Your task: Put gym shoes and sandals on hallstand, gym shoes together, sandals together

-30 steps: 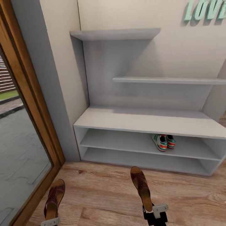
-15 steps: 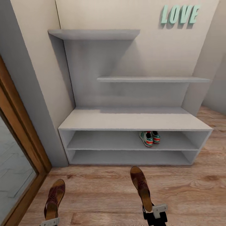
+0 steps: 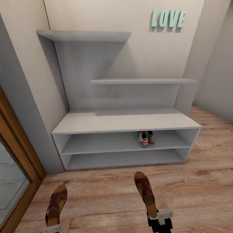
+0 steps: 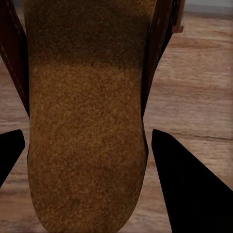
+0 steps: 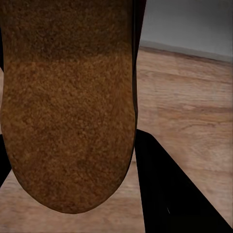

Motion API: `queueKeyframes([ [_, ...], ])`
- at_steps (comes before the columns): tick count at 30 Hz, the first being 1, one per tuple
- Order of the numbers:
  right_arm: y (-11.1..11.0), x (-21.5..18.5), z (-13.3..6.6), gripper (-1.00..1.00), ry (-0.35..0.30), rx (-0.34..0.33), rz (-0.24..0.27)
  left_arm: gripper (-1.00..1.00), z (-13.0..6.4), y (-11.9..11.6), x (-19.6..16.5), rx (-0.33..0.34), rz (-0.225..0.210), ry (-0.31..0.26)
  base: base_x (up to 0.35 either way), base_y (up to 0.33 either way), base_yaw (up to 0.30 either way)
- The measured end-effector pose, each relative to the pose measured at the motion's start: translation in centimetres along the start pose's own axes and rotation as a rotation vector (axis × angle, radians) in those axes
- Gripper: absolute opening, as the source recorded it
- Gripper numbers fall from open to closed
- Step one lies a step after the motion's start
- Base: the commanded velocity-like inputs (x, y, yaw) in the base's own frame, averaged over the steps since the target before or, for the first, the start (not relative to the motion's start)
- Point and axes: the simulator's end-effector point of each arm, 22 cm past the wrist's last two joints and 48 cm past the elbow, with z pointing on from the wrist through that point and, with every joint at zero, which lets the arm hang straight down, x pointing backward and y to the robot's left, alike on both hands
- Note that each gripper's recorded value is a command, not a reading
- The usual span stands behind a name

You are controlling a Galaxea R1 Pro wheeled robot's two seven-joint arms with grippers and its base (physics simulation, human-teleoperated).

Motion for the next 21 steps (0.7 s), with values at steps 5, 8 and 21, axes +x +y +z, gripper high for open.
queueKeyframes([
  [5, -0.2, 0.0, 0.0, -1.00, 0.000, 0.001, -0.001, -1.00, 0.0, 0.0, 0.0, 0.000, 0.000, 0.000, -0.001, 0.000, -0.003],
  [8, -0.2, 0.0, 0.0, -1.00, 0.000, 0.001, -0.002, -1.00, 0.0, 0.0, 0.0, 0.001, 0.000, 0.000, 0.000, 0.000, 0.000],
  [21, -0.4, 0.0, 0.0, -1.00, 0.000, 0.008, 0.001, -1.00, 0.5, -1.9, 0.5, 0.057, 0.048, 0.035, 0.000, 0.000, 0.000],
])
